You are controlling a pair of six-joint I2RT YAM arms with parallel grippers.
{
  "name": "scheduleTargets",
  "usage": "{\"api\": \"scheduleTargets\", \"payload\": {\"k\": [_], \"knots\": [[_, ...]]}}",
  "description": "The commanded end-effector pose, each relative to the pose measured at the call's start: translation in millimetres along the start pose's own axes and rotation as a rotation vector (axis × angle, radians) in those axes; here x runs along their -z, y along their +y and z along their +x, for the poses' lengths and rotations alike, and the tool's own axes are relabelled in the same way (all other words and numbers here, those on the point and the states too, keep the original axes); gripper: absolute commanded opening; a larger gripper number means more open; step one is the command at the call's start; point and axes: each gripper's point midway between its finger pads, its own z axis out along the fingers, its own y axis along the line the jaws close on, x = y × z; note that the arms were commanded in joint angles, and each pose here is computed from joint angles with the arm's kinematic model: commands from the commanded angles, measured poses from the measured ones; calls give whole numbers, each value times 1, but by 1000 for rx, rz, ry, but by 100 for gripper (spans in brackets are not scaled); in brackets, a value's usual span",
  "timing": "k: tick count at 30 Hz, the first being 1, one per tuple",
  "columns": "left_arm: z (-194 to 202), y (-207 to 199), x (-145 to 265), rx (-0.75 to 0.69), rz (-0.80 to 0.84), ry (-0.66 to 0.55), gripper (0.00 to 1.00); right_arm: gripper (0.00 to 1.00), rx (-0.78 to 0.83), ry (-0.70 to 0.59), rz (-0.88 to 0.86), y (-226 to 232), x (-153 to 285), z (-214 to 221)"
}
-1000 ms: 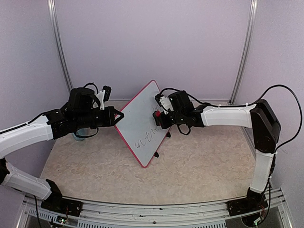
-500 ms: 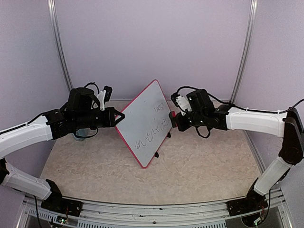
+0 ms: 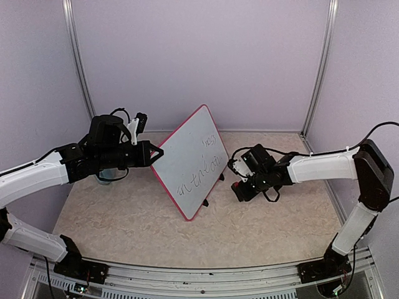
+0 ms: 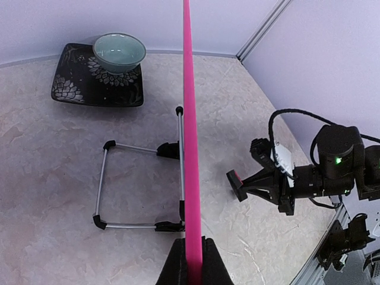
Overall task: Erase the whiteboard
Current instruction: Erase the whiteboard at the center of the board.
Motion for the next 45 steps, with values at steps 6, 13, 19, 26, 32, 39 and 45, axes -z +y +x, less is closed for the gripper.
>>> {"api": "scheduleTargets", "payload": {"k": [6,13,19,26,32,39,45], "knots": [[20,-7,2,-33,43,74,0,18,2,94,-167,28,-28,18],[20,-7,2,-30,46,76,0,26,35,116,-172,29,-29,18],[20,-8,1,-31,48,76,0,34,112,109,-167,27,-15,-1],[21,-9,0,-31,54,80,0,47,202,139,-181,22,-4,-11],[20,-8,3,-35,48,75,0,48,215,212,-227,24,-9,3],[22,-11,-4,-32,68,92,0,63,327,277,-214,-2,-17,10],[23,-11,-5,-36,66,92,0,100,363,299,-279,-3,-25,13]]}}
